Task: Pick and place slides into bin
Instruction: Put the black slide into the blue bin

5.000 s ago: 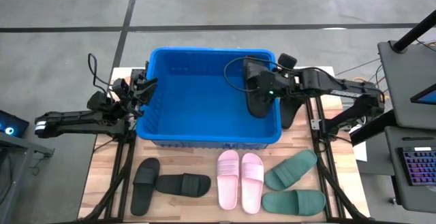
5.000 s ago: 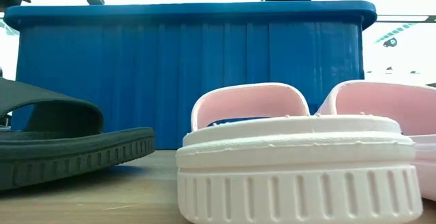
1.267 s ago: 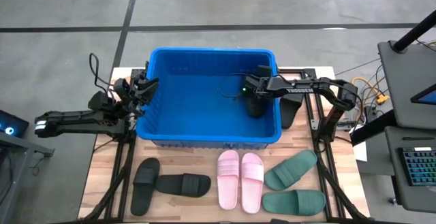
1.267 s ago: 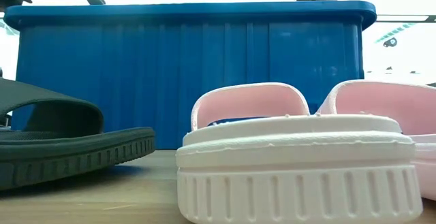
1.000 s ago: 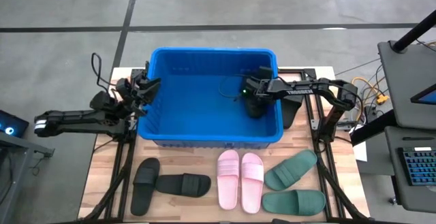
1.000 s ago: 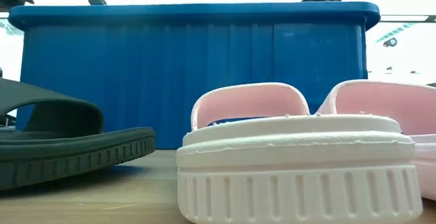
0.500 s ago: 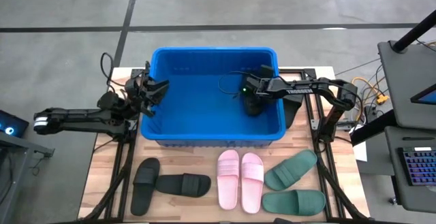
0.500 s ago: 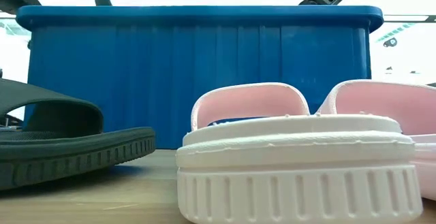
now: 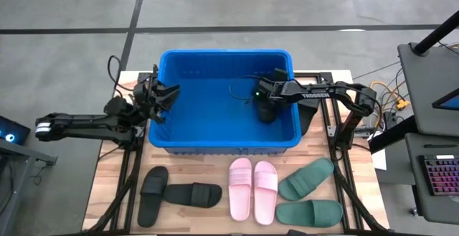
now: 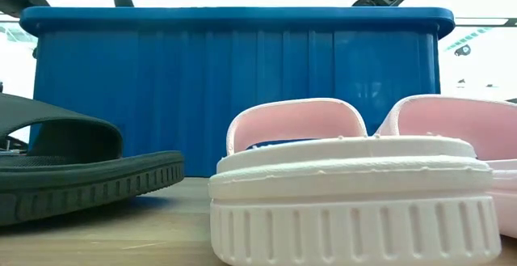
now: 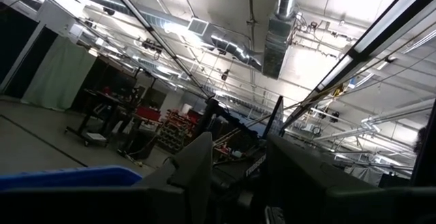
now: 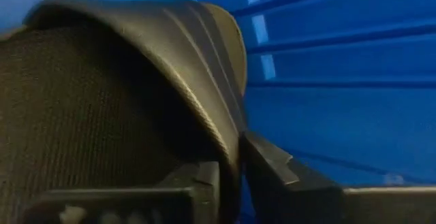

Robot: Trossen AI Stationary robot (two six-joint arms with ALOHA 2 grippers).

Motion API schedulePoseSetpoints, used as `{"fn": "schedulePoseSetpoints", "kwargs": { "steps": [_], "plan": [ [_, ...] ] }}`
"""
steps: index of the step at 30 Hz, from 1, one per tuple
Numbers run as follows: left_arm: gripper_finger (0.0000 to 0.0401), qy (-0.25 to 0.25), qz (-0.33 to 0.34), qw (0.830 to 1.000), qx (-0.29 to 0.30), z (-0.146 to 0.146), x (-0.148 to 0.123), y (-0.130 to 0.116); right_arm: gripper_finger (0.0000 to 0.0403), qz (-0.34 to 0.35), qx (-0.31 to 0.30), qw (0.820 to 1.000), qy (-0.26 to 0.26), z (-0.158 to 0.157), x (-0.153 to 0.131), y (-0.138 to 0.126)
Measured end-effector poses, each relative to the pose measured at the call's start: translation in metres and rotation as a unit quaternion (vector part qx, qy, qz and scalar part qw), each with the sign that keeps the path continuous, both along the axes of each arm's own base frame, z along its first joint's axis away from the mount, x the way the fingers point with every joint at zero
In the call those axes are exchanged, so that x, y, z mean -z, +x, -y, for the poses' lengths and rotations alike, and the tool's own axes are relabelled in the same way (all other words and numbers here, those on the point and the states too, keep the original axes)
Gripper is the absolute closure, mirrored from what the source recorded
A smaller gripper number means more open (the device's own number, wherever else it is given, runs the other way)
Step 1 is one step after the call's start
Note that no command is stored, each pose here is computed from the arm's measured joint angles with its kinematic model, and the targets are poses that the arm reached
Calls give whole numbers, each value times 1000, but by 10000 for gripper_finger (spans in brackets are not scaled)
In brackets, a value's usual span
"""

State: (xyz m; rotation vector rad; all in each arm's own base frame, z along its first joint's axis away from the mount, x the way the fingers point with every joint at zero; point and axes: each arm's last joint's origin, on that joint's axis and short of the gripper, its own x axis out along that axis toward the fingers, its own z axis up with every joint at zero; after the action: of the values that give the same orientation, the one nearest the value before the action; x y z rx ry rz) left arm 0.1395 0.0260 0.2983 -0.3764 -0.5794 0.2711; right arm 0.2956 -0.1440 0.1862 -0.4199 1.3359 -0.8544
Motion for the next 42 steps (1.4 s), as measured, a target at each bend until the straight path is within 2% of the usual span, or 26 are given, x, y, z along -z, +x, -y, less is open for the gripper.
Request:
{"fn": "schedulePoseSetpoints", "kwargs": {
  "steps": [6,11,21,26,36,42],
  "plan": [
    [276,-1,-5,1000,0,0,2,2,288,10,14,1000,0,0,0,-1],
    [276,-1,-5,1000,0,0,1,2,256,9,12,1000,3,0,0,-1],
    [276,-2,-6,1000,1,0,2,2,256,18,-2,999,31,-1,1,0],
    [276,-2,-7,1000,1,0,2,3,256,37,-24,995,91,-2,4,0],
    [276,-2,-8,1000,1,0,3,3,223,14,-33,990,134,-5,7,-5],
    [276,-1,-11,1000,1,0,3,4,218,10,-30,988,151,-8,6,-7]
  ]
}}
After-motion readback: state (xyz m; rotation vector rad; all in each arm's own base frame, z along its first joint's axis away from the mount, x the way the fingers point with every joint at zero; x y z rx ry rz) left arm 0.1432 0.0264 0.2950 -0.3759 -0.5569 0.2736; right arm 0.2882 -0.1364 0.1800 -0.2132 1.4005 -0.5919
